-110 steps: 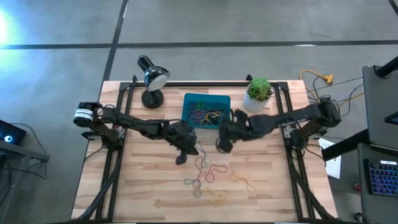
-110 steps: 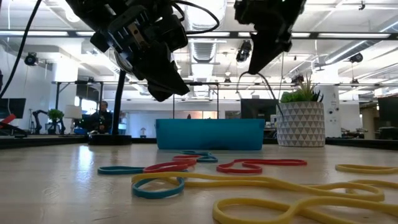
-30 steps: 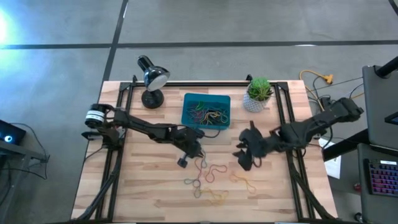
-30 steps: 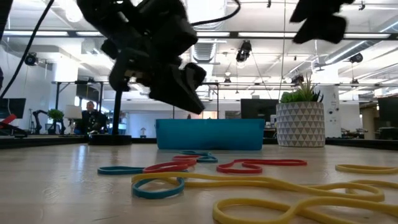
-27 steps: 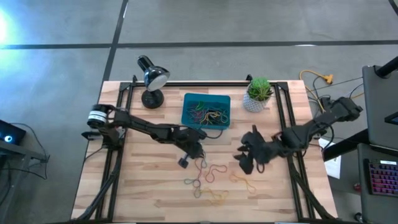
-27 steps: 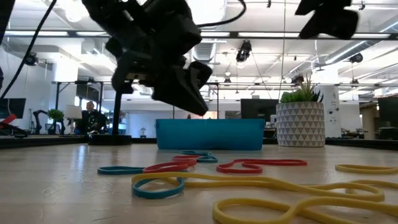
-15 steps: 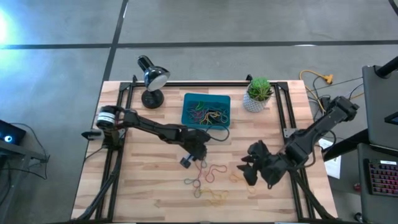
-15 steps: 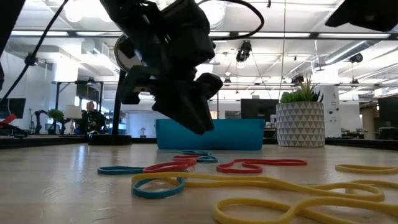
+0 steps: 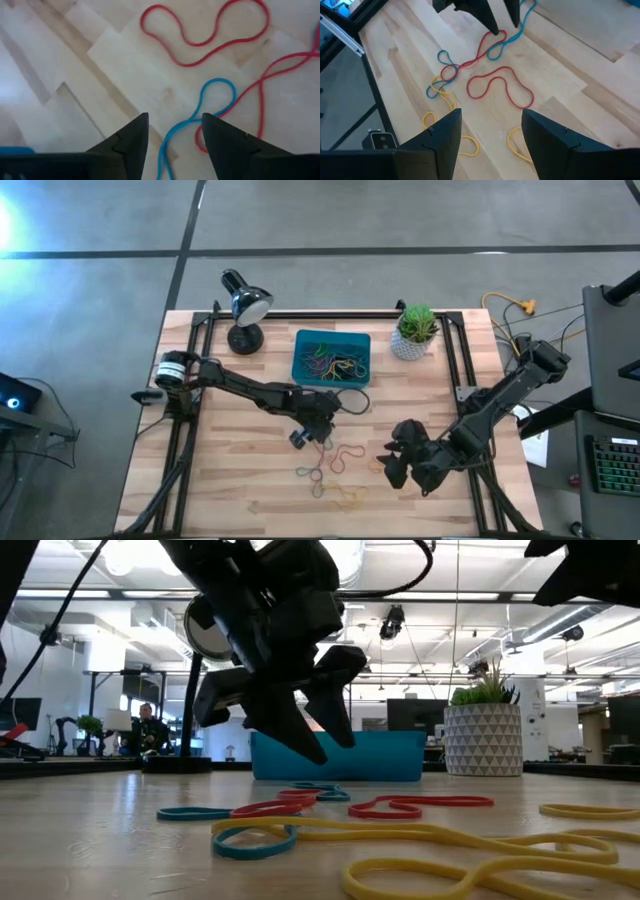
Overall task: Pick and place rubber bands into bin
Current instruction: Put the left red rubber band into the blue bin
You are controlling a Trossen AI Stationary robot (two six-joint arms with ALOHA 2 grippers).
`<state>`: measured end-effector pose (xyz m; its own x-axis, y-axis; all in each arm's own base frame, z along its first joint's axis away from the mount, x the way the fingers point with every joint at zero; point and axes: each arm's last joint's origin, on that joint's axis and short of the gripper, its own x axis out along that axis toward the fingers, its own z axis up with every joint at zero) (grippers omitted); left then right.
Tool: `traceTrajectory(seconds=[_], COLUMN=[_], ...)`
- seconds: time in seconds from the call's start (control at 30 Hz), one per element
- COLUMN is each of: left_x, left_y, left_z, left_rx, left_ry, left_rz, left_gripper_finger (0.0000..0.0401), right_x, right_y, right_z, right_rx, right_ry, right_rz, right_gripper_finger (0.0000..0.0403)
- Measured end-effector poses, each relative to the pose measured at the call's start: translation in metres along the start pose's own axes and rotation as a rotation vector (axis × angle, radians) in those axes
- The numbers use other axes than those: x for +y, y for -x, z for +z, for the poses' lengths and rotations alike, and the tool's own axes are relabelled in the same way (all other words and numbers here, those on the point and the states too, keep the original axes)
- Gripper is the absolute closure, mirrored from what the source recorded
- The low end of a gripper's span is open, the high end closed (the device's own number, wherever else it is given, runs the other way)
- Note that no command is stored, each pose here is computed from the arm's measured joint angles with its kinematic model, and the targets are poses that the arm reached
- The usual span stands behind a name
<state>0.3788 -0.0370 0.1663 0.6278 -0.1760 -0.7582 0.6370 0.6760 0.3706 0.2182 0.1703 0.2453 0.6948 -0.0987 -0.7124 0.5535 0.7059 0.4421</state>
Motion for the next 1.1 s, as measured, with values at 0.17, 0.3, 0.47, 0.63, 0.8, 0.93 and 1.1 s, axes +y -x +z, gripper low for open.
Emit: traceTrajectory(seconds=[0.17, 0.3, 0.47, 0.63, 0.8, 0.93, 1.1], left_x=[0.000, 0.002, 0.007, 0.013, 0.016, 0.021, 0.022], left_y=[-0.014, -0.025, -0.031, -0.031, -0.026, -0.015, -0.006], left_z=[-0.006, -0.006, -0.008, -0.015, -0.017, -0.009, -0.006], left_rx=[0.032, 0.055, 0.056, 0.060, 0.068, 0.059, 0.074], left_ry=[0.012, 0.032, 0.111, 0.191, 0.248, 0.250, 0.256], left_rz=[-0.018, -0.046, -0.068, -0.102, -0.118, -0.104, -0.120], left_gripper_finger=[0.0232, 0.0232, 0.0232, 0.0232, 0.0232, 0.0232, 0.0232], right_x=[0.001, 0.001, 0.003, 0.003, 0.003, 0.003, 0.003], right_y=[-0.003, -0.003, -0.003, -0.003, -0.003, -0.003, -0.003], right_z=[-0.002, -0.002, -0.002, -0.002, -0.002, -0.002, -0.002], right_rx=[-0.013, -0.016, -0.018, -0.019, -0.019, -0.019, -0.019], right_ry=[-0.005, -0.010, -0.019, -0.022, -0.019, -0.016, -0.009], right_rz=[-0.004, -0.002, 0.009, 0.013, 0.013, 0.012, 0.009], right_gripper_finger=[0.0209, 0.0209, 0.0209, 0.0209, 0.0209, 0.0209, 0.0209])
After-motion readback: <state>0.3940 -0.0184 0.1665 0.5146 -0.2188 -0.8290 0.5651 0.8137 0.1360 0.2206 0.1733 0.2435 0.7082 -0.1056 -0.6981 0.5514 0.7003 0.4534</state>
